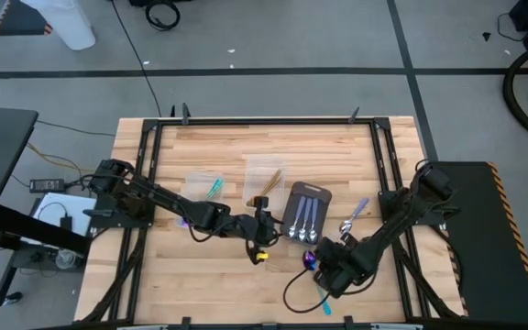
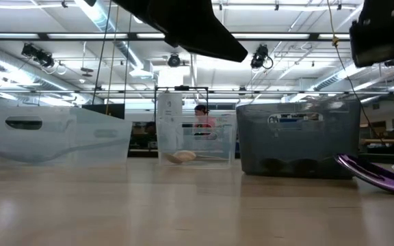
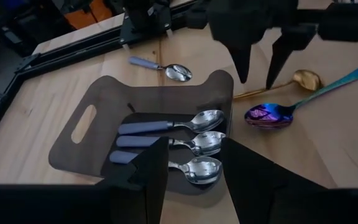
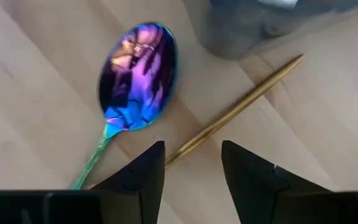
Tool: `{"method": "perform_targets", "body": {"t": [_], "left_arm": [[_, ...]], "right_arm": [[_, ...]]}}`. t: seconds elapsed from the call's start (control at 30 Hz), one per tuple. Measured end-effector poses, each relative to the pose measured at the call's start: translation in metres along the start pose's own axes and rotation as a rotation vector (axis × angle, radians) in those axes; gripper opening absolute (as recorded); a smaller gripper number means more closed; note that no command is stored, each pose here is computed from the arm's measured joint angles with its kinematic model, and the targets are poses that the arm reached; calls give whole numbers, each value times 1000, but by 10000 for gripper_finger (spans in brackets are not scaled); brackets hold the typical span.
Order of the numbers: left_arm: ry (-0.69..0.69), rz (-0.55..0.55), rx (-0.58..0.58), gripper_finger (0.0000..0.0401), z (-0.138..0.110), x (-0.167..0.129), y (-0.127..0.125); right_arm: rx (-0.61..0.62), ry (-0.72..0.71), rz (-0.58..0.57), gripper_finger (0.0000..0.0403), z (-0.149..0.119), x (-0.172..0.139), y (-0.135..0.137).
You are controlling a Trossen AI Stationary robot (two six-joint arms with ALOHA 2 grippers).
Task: Sort silverware by color (type)
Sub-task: Put the gold spoon into the right transparent bin
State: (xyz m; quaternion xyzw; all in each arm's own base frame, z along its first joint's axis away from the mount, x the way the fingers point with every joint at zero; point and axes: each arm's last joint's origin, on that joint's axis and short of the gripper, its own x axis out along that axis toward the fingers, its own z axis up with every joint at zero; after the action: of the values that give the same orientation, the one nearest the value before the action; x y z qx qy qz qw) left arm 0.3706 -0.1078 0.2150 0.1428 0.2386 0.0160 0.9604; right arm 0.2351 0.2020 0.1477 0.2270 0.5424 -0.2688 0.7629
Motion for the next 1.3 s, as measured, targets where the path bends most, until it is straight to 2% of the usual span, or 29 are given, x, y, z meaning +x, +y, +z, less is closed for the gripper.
{"method": "perform_targets", "body": {"t": [0.13,0.4,0.9,1.1,1.3], "left_arm": [[-4,4,36,156,0,1,2],[-7,26,23,156,0,3,11],[-26,-42,50,156,3,-3,-7],[-38,-68,123,156,4,-7,-18],[-50,-73,81,156,8,-9,-20]], "right_arm": [[20,29,-49,169,-2,13,2],[27,71,-90,163,-6,20,2],[3,164,-171,54,-8,14,-9],[-31,201,-212,38,-10,13,-13],[-64,251,-281,34,-15,11,-21]]}}
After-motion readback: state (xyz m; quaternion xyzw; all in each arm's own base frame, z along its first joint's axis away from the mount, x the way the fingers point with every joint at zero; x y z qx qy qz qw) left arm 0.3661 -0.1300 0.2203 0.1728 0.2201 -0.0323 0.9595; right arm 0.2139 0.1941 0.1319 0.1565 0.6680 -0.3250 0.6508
